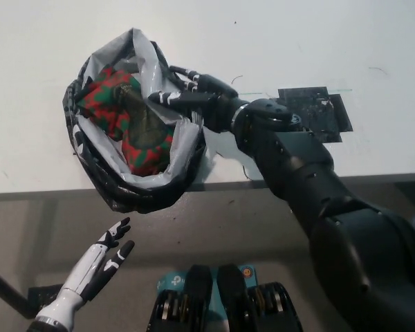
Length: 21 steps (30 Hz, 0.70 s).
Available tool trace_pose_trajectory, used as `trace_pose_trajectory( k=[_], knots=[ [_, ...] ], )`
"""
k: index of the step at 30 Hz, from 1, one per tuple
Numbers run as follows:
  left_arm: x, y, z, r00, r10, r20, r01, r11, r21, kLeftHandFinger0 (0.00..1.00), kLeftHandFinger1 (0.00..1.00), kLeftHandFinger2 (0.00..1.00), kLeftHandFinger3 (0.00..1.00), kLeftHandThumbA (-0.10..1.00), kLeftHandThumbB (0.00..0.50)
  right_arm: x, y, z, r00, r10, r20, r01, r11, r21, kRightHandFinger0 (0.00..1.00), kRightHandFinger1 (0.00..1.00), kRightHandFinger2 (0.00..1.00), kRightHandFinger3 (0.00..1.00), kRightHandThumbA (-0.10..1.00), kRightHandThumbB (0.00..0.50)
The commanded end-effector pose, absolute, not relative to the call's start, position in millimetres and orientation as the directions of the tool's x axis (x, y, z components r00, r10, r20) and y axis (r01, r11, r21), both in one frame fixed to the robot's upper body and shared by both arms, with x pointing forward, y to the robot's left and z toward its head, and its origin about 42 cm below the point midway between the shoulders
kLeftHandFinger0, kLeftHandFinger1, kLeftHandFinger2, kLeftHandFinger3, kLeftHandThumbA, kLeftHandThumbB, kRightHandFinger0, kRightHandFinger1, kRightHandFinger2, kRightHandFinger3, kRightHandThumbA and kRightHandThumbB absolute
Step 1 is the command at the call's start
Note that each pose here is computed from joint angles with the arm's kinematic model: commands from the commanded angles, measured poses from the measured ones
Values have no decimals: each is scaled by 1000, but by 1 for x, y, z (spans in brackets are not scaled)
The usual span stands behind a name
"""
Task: The robot uses its right hand to pick up a bag of coffee beans and puts it in the black plastic bag, then the robot grabs the top of the bag and lifts it.
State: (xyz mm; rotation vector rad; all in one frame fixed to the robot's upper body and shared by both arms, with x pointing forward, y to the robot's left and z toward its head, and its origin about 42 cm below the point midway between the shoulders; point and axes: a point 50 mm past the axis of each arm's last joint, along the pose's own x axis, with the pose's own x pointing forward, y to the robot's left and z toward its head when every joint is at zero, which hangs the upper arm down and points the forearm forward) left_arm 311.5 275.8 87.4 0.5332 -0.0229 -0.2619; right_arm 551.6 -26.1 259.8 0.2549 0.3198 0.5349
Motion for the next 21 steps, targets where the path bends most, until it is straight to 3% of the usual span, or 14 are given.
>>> trace_pose_trajectory(
  k=[1,7,8,9,10,11,12,13,14,15,17,21],
  knots=[
    [319,274,101,961,-278,9,231,817,528,1000,1000,1000,1000,1000,228,550,-4,278,801,568,-192,-512,814,274,1000,1000,1000,1000,1000,500],
    [319,273,99,960,-278,16,230,823,520,1000,1000,1000,1000,1000,225,546,2,272,788,571,-231,-525,819,232,1000,1000,1000,1000,1000,498],
    [319,273,99,961,-277,11,231,823,519,1000,1000,1000,1000,1000,231,547,4,275,820,509,-261,-493,860,128,1000,1000,1000,1000,916,425],
    [319,273,99,961,-276,9,232,823,519,1000,1000,1000,1000,1000,232,548,4,276,829,491,-267,-483,870,98,945,1000,1000,1000,846,390],
    [319,273,100,961,-276,7,232,822,521,1000,1000,1000,1000,1000,232,548,5,278,848,458,-266,-458,887,67,558,811,1000,1000,542,224],
    [320,273,101,961,-277,7,233,819,525,1000,1000,1000,1000,1000,227,550,5,283,893,381,-240,-406,912,-64,46,111,404,925,146,255],
    [320,273,102,961,-278,7,233,818,526,1000,1000,1000,1000,1000,227,550,5,285,907,354,-227,-385,917,-108,46,111,404,925,146,255],
    [321,273,102,960,-281,9,234,818,525,1000,1000,1000,1000,1000,225,551,4,288,928,325,-182,-354,920,-165,2,71,343,485,-90,236],
    [321,273,103,959,-282,11,234,820,523,1000,1000,1000,1000,1000,225,552,4,290,936,315,-158,-341,923,-178,1,178,472,440,-98,202],
    [321,273,103,960,-281,11,234,820,522,1000,1000,1000,1000,1000,231,553,2,291,939,313,-145,-335,927,-168,0,227,582,427,-100,160],
    [320,272,103,960,-281,11,234,819,523,1000,1000,1000,1000,1000,233,554,-1,295,944,308,-122,-323,937,-134,9,300,711,421,-100,144],
    [321,272,103,957,-288,18,235,813,532,1000,1000,1000,1000,1000,225,558,-5,303,953,284,-105,-292,953,-74,0,279,732,604,-100,142]
  ],
)
